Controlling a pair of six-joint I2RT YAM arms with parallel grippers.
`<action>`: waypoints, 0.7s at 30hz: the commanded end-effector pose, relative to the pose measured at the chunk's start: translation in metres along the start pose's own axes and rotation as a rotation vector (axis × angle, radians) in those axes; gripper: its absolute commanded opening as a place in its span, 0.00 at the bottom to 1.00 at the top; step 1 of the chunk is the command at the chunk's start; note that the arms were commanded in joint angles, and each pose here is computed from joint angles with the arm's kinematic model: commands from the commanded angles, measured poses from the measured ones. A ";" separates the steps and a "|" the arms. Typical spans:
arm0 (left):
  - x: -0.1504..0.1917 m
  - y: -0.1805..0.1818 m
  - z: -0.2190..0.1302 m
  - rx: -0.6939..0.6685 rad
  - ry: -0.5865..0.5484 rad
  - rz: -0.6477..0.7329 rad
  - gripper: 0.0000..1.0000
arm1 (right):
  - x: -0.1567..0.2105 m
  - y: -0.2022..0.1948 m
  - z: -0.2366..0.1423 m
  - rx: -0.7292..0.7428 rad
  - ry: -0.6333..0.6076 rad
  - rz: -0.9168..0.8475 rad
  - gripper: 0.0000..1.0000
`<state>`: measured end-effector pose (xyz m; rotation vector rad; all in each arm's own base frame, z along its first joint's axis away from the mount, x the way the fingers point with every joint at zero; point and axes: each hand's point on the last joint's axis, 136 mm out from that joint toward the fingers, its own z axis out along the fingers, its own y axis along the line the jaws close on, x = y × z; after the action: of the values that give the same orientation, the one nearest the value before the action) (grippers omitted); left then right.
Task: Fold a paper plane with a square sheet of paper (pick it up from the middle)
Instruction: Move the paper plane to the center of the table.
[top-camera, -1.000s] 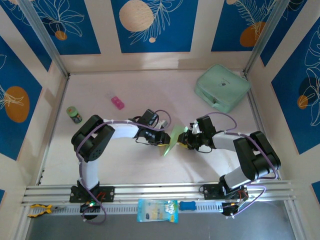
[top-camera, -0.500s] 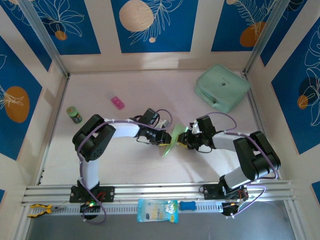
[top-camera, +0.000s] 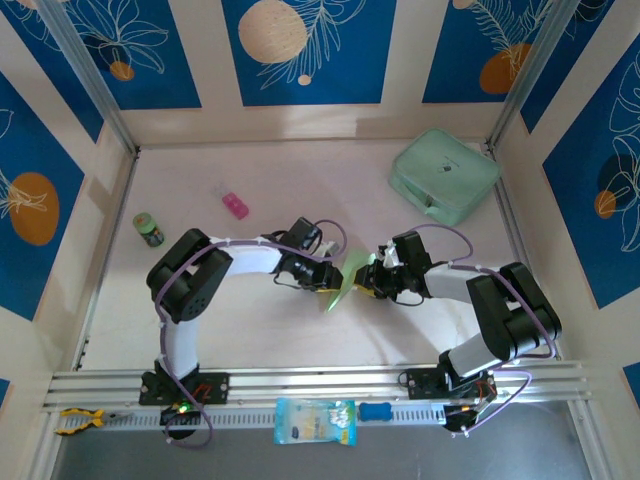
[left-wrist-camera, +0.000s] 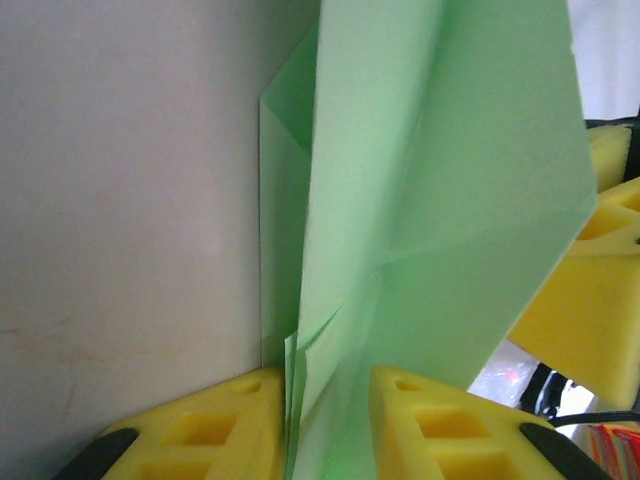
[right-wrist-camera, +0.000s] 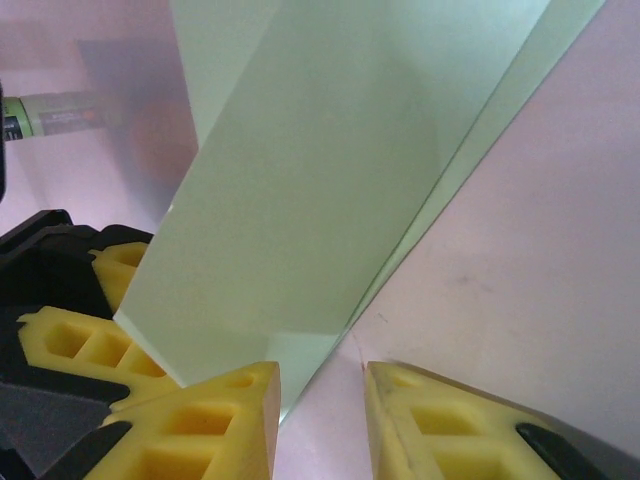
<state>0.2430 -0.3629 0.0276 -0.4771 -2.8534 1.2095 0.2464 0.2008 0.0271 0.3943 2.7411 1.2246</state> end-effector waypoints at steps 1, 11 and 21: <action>0.003 0.006 -0.003 -0.088 0.004 0.037 0.28 | 0.001 0.007 0.002 -0.019 0.022 -0.001 0.29; 0.009 -0.012 0.012 -0.021 0.048 0.056 0.24 | 0.001 0.007 0.004 -0.021 0.027 0.000 0.29; 0.007 -0.019 0.006 -0.001 0.026 0.070 0.09 | 0.002 0.009 0.002 -0.025 0.021 -0.004 0.29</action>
<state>0.2308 -0.3752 0.0313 -0.5720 -2.8438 1.1838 0.2466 0.2041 0.0266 0.3821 2.7434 1.2364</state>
